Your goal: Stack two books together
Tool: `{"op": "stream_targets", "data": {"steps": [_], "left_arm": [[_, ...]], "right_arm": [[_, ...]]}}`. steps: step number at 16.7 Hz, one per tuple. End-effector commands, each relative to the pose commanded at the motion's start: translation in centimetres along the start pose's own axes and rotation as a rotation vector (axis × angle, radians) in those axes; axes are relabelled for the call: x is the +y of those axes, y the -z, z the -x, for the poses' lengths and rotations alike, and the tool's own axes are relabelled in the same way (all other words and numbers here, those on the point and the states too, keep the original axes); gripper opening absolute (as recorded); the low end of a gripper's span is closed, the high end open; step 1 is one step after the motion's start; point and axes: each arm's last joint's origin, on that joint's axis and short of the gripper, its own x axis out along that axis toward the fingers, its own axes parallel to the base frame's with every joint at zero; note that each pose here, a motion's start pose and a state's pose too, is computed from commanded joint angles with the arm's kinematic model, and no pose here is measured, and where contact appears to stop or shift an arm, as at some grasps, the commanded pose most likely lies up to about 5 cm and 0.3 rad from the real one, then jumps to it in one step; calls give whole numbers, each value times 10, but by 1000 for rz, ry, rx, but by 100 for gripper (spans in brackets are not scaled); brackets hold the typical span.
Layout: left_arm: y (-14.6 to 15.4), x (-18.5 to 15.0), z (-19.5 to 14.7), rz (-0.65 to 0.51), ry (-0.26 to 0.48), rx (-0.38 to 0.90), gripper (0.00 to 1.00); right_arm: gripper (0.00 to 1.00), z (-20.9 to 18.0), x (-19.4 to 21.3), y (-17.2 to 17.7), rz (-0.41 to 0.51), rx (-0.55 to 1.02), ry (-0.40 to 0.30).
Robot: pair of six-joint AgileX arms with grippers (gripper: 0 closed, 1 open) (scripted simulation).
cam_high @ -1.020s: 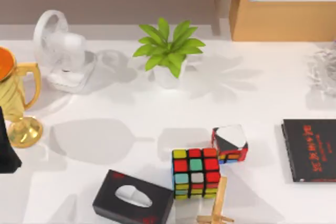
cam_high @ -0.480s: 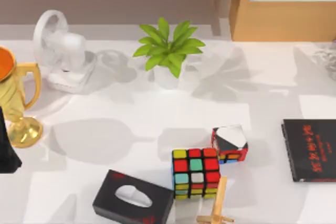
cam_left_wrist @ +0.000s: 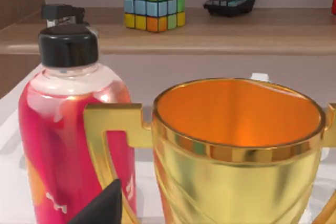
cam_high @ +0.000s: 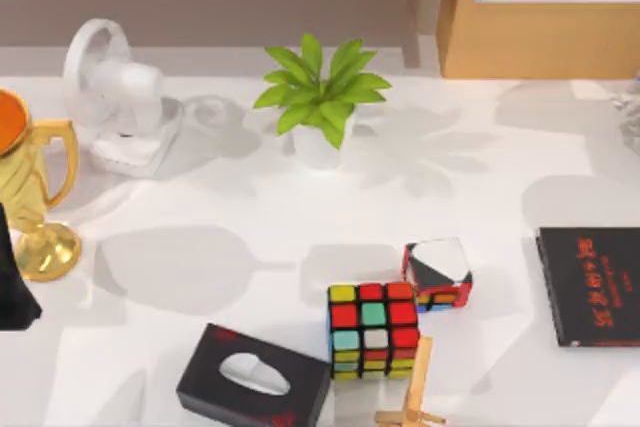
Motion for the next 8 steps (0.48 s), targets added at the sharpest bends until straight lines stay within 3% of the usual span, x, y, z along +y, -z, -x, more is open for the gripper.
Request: {"op": "stream_targets", "data": {"steps": [8], "left_arm": [[0, 0, 0, 0, 0, 0, 100]], "right_arm": [[100, -7, 0, 0, 1, -1, 0]]}}
